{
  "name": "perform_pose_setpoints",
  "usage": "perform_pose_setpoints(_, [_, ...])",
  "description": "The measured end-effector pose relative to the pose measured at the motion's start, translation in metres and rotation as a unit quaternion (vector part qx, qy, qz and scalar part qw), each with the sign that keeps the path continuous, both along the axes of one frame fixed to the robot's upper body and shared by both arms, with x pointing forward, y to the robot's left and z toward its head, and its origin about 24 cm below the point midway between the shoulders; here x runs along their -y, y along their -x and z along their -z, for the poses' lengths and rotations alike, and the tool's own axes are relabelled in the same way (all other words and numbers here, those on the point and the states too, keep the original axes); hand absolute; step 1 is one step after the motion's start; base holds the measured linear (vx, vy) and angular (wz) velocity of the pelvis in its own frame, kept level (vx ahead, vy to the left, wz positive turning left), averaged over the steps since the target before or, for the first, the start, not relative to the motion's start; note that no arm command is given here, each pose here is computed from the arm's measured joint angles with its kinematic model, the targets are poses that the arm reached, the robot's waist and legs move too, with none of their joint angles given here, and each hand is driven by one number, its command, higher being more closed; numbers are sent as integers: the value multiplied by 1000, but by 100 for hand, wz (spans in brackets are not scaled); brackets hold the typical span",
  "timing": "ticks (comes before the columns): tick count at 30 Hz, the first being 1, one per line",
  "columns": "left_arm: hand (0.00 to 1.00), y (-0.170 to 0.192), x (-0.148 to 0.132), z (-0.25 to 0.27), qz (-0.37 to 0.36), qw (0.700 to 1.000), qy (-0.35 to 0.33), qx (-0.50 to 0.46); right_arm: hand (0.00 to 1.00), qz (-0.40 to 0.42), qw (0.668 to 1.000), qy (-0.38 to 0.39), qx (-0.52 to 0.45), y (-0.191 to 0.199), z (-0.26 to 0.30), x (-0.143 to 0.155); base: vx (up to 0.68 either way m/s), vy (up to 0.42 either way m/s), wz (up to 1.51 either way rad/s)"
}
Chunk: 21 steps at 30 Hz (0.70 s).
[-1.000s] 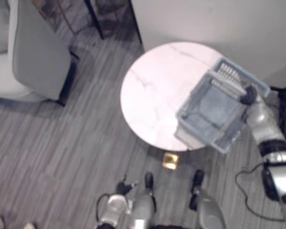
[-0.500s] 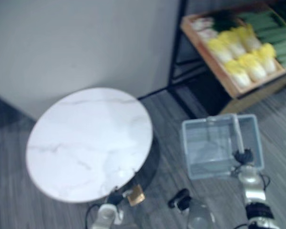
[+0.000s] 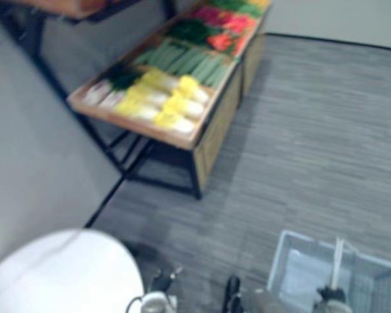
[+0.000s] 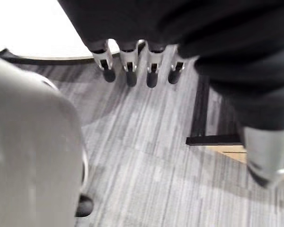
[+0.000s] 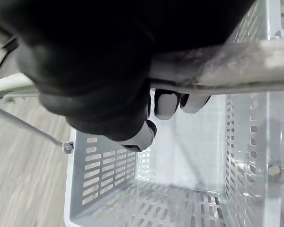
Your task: Pick vegetable in the basket
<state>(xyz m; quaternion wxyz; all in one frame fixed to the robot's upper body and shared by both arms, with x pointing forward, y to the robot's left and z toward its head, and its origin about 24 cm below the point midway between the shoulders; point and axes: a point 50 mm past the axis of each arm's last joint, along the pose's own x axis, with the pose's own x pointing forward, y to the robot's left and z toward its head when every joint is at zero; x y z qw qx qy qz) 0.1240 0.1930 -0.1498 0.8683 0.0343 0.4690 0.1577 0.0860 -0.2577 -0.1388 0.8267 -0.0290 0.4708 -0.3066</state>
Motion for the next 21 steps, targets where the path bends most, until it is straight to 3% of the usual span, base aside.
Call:
perform_pose_setpoints(9, [0,-7,2,-1,-37,999,21,14,100,14,994,-12,-105,61,15,1,166,131,-143])
perform_pose_setpoints(13, [0,-7,-2,-2,-37,999,14,16,100,27,988,-24,-147,82,20,-5,174,133,9])
perform_pose_setpoints(17, [0,9,-20,1,-29,999,-10,-15,100,18,984,-71,-164,80,28,-29,259,87,56])
perform_pose_setpoints(21, [0,13,-26,1,-36,999,-17,-20,100,48,983,-73,-162,77,29,-26,407,-41,54])
